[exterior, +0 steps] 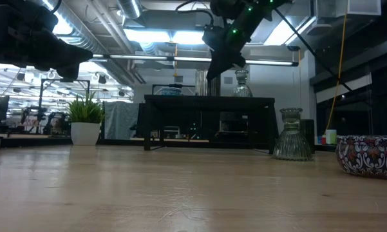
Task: Pick & Place candle stick holders
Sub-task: Adjust the silver scented candle on the shelf
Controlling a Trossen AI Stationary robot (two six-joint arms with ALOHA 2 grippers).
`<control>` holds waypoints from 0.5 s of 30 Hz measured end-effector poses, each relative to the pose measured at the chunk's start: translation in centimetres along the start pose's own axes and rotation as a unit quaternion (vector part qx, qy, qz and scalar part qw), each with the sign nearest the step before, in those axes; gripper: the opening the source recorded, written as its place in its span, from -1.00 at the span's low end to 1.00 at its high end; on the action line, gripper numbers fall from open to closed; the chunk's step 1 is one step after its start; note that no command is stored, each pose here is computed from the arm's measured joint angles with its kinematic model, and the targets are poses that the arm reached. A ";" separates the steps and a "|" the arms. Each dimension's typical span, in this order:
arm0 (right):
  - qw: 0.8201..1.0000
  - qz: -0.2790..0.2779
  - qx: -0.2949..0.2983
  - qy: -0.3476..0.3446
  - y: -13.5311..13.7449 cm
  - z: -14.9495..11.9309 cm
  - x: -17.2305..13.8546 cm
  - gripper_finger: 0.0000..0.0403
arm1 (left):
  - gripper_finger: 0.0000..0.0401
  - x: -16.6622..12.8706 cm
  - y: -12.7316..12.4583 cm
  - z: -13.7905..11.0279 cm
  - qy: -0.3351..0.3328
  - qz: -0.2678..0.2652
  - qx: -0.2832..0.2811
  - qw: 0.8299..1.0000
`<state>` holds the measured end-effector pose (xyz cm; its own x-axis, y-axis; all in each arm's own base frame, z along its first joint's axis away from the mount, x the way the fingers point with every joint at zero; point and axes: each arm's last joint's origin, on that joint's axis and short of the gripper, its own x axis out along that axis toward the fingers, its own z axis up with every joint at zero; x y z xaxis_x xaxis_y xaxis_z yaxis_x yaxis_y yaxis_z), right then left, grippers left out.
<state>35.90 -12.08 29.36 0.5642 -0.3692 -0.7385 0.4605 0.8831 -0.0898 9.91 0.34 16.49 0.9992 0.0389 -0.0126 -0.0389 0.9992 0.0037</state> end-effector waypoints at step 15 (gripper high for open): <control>0.998 0.063 0.004 -0.029 1.2 0.6 -0.2 -0.96 | -0.98 0.0 0.0 0.0 0.000 0.000 0.000 1.000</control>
<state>36.71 -11.11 29.79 0.6572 -0.2719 -0.7030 0.3884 0.9215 0.0067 9.90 0.33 16.49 0.9992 0.0387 -0.0123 -0.0387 0.9992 0.0041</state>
